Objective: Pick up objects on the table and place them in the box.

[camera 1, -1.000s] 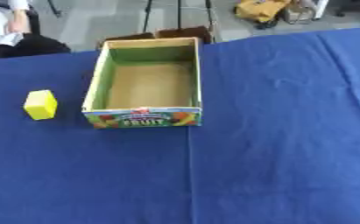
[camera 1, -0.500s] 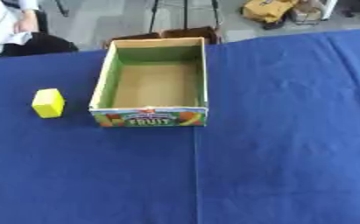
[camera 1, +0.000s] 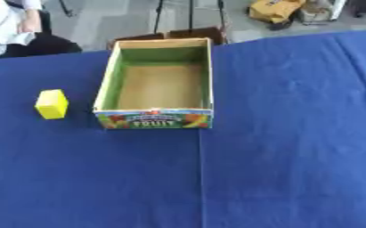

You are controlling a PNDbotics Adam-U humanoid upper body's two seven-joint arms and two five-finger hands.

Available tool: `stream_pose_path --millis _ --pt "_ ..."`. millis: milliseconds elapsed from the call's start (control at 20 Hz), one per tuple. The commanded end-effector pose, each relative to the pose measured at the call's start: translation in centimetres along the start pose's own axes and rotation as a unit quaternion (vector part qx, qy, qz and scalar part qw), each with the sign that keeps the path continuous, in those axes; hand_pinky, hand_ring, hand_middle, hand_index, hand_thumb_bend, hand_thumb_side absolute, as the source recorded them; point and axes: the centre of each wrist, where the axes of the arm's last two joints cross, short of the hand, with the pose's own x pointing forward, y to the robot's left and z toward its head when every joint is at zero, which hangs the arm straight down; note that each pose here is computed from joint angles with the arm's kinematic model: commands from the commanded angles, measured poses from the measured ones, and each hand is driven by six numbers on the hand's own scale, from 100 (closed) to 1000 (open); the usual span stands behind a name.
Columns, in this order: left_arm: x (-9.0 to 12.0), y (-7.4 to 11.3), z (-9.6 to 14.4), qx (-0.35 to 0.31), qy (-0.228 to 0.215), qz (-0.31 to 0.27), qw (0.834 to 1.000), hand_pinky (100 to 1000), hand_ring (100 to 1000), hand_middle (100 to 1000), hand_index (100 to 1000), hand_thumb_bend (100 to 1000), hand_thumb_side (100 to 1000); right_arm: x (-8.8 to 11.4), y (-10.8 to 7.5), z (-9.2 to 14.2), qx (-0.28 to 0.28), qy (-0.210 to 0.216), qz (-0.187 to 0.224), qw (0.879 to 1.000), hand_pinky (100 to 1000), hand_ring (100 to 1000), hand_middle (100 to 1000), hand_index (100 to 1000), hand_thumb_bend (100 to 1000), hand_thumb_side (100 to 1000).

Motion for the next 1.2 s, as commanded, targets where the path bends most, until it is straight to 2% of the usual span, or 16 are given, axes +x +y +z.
stream_pose_path --millis 50,300,600,950,1100,1200 --pt "-1.2 1.8 -0.5 -0.046 0.011 -0.035 0.998 878 1000 981 1000 192 1000 0.3 -0.5 -0.8 0.004 -0.018 -0.001 1.000 694 700 683 818 100 1000" --pt "-2.2 1.7 -2.1 -0.104 0.022 -0.039 0.994 894 1000 998 1000 272 1000 0.3 -0.5 -0.8 0.007 -0.017 -0.003 1.000 695 700 680 818 100 1000" --pt "-2.8 0.4 -4.1 -0.160 0.022 -0.032 0.986 903 1000 1000 1000 380 999 0.3 -0.4 -0.7 0.010 -0.016 -0.008 1.000 696 700 678 818 100 1000" --pt "-3.4 -1.4 -5.6 -0.255 0.038 -0.052 0.965 916 1000 1000 1000 559 959 0.4 -0.3 -0.7 0.011 -0.016 -0.012 1.000 697 699 675 818 100 1000" --pt "-3.5 -2.0 -5.8 -0.283 0.044 -0.054 0.957 913 1000 1000 1000 579 929 0.4 -0.3 -0.7 0.013 -0.015 -0.013 1.000 698 699 673 816 100 1000" --pt "-3.7 -2.8 -6.0 -0.306 0.053 -0.048 0.949 906 1000 1000 1000 592 878 0.4 -0.3 -0.7 0.014 -0.014 -0.014 1.000 698 699 672 815 100 1000"
